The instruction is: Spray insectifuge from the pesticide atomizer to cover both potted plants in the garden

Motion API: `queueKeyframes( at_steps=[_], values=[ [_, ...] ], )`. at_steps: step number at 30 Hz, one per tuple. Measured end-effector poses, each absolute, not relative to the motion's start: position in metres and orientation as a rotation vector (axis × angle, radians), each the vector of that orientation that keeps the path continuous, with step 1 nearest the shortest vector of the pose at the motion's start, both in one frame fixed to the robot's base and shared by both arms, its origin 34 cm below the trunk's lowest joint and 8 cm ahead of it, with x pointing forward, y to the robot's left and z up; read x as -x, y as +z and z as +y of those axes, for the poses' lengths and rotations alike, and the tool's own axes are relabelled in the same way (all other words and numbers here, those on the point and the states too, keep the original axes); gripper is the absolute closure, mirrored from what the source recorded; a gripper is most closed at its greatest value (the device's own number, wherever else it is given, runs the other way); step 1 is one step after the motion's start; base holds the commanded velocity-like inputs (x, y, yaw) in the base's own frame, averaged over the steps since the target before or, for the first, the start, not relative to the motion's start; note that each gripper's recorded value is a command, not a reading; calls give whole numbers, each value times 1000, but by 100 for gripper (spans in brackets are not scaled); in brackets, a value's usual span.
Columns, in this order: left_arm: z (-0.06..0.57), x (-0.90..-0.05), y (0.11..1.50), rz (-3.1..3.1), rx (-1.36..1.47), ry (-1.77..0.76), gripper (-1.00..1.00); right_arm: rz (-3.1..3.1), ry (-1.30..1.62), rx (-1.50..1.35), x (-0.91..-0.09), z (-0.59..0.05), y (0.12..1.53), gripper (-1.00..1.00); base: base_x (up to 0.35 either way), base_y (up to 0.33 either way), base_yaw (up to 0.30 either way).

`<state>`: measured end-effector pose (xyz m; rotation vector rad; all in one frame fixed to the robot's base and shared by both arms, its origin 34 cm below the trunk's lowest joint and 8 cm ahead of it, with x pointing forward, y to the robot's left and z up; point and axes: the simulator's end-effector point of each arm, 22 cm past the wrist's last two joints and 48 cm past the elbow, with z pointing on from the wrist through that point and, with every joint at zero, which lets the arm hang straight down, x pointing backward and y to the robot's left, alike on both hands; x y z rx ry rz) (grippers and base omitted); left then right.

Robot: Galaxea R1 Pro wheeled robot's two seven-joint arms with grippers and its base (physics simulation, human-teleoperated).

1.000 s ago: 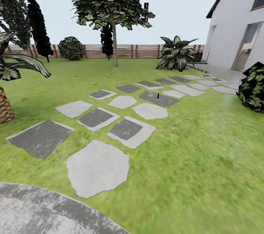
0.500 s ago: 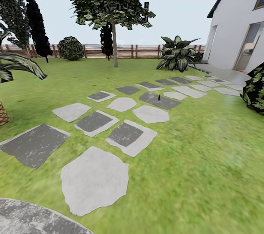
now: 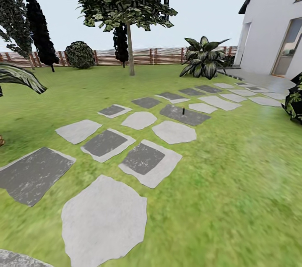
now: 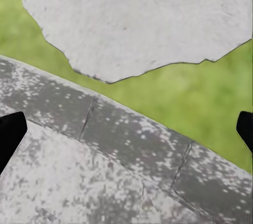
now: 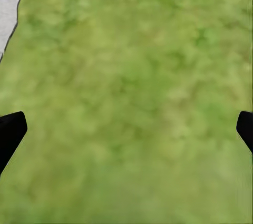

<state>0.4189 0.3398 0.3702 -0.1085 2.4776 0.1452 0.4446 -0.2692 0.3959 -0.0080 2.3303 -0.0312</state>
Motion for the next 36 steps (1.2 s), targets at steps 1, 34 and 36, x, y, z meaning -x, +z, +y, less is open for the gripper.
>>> queueKeyframes(
  at_steps=[1, 34, 36],
  values=[
    [340, -419, 370, 2478, 109, 145, -100, 2331, -31, 10, -445, -269, 396, -100, 339, 0, 0],
    [340, -418, 370, 2478, 107, 146, -100, 2330, -30, 13, -445, -268, 396, -100, 339, 0, 0],
    [340, -419, 370, 2478, 107, 146, -100, 2330, -30, 13, -445, -268, 396, -100, 339, 0, 0]
  ],
)
